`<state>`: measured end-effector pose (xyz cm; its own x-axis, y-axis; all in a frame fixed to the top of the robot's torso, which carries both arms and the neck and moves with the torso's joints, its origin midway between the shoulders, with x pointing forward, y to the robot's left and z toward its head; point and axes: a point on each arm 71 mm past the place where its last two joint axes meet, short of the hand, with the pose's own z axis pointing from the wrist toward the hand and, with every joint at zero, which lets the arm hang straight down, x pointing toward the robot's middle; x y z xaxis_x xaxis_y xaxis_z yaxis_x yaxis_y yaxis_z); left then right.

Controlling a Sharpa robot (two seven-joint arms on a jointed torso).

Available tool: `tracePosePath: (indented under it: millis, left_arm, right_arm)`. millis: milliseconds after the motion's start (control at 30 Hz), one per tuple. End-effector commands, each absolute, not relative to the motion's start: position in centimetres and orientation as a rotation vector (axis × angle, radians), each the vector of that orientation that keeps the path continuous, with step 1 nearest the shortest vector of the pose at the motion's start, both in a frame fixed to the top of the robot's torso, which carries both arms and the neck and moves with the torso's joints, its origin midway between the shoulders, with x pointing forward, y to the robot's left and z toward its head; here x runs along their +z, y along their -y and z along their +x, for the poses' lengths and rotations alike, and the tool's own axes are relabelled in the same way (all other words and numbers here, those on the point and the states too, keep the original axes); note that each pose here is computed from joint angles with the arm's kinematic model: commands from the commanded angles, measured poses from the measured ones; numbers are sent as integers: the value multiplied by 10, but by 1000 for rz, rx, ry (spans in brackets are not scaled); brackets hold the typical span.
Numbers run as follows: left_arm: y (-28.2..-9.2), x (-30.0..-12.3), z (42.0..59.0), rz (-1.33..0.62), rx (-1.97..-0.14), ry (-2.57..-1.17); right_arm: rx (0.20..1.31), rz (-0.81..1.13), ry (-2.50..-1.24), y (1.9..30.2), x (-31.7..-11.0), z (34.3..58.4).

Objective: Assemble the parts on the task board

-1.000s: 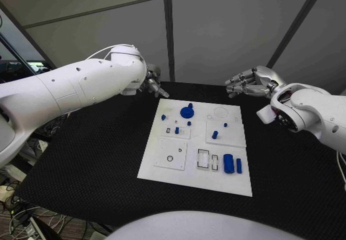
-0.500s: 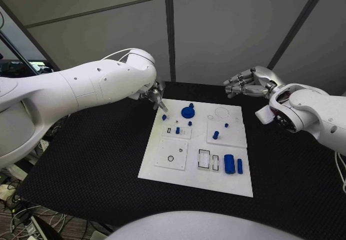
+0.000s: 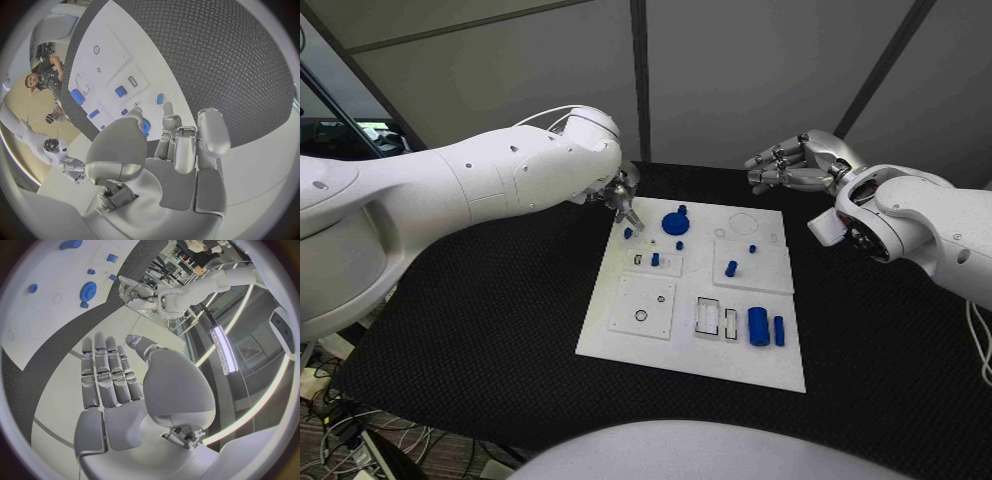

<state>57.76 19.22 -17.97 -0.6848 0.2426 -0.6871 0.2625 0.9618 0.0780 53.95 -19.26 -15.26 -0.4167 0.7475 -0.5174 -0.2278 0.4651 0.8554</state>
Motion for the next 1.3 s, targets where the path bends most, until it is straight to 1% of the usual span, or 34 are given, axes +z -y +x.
tracePosePath:
  millis: [33,267,600,1300]
  left_arm:
    - [-191,-182,578,383,-38,-2352]
    - [-193,-192,578,393,-24,-2376]
    - [-194,-201,580,393,-12,-2383]
    - [-193,-202,586,375,-17,-2340]
  right_arm:
    - [1174,444,-1658,192,-151,540]
    - [1176,443,-1659,191,-151,540]
    - [1180,440,-1660,189,-151,540]
    - [1183,438,-1662,187,-151,540]
